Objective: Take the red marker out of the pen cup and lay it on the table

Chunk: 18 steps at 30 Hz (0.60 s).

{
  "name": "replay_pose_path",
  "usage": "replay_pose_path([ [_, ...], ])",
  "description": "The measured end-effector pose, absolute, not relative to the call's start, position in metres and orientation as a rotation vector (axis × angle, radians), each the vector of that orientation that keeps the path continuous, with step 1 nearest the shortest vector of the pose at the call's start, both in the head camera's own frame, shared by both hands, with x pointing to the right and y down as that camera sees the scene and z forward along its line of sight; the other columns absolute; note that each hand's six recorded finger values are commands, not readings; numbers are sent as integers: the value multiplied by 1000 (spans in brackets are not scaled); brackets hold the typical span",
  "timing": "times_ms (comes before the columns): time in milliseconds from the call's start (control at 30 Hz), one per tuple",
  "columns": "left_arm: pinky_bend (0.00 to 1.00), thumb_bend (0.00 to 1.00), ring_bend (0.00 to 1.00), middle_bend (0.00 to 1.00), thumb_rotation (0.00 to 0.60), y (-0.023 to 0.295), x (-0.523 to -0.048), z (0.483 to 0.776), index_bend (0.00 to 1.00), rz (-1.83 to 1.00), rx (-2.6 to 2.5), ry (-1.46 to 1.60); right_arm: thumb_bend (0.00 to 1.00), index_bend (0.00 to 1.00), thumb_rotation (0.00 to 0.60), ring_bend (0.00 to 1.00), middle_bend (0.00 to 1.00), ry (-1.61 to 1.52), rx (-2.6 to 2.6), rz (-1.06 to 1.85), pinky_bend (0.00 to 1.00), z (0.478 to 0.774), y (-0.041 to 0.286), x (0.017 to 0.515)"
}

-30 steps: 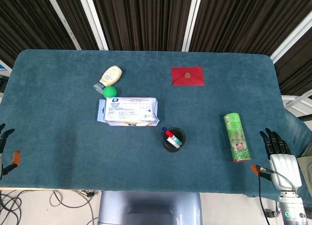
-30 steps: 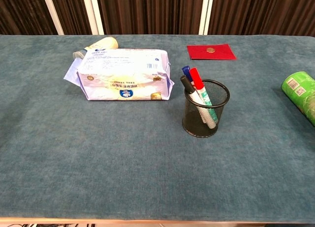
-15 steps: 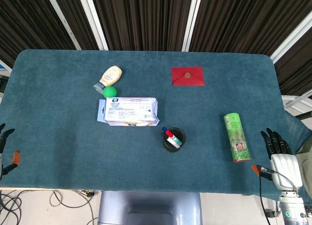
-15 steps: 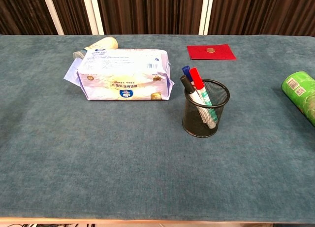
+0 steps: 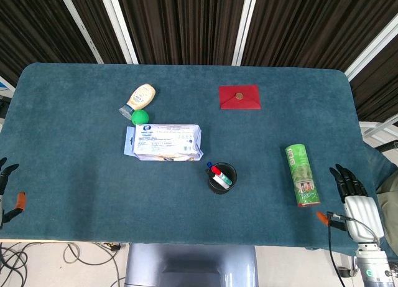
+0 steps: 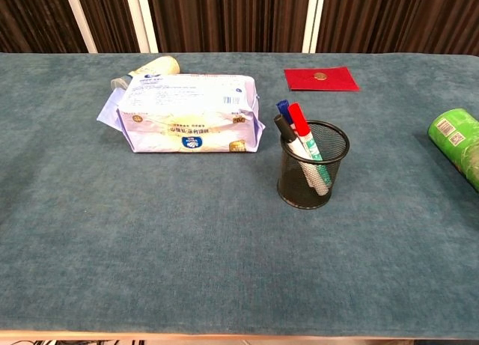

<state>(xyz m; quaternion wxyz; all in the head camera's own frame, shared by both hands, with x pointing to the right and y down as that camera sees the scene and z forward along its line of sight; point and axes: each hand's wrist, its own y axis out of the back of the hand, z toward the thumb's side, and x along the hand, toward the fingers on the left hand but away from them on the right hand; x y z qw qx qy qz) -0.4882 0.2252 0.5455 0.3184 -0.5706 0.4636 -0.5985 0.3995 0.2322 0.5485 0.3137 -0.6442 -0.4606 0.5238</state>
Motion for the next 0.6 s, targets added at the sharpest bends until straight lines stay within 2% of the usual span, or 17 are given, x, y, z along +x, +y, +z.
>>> replay_pose_path([
  [100,44,450,78,29,600,225,-487,546,152,-1571,-1505,1215,200,58,600,38,0,-1205,-1776,1365,162,548,224,398],
  [300,44,450,78,29,600,225,-485,547,153,-1572,-1512,1209,258,134,600,39,0,-1158,-1921,1308,162,550,185,378],
  [467,44,452,78,29,600,224,-485,548,152,-1576,-1512,1209,413,217,600,42,0,-1141,-2014,1275,162,560,149,353],
  [600,44,453,78,29,600,225,-487,549,153,-1584,-1511,1215,458,297,600,44,0,-1147,-2104,1268,162,573,133,331],
])
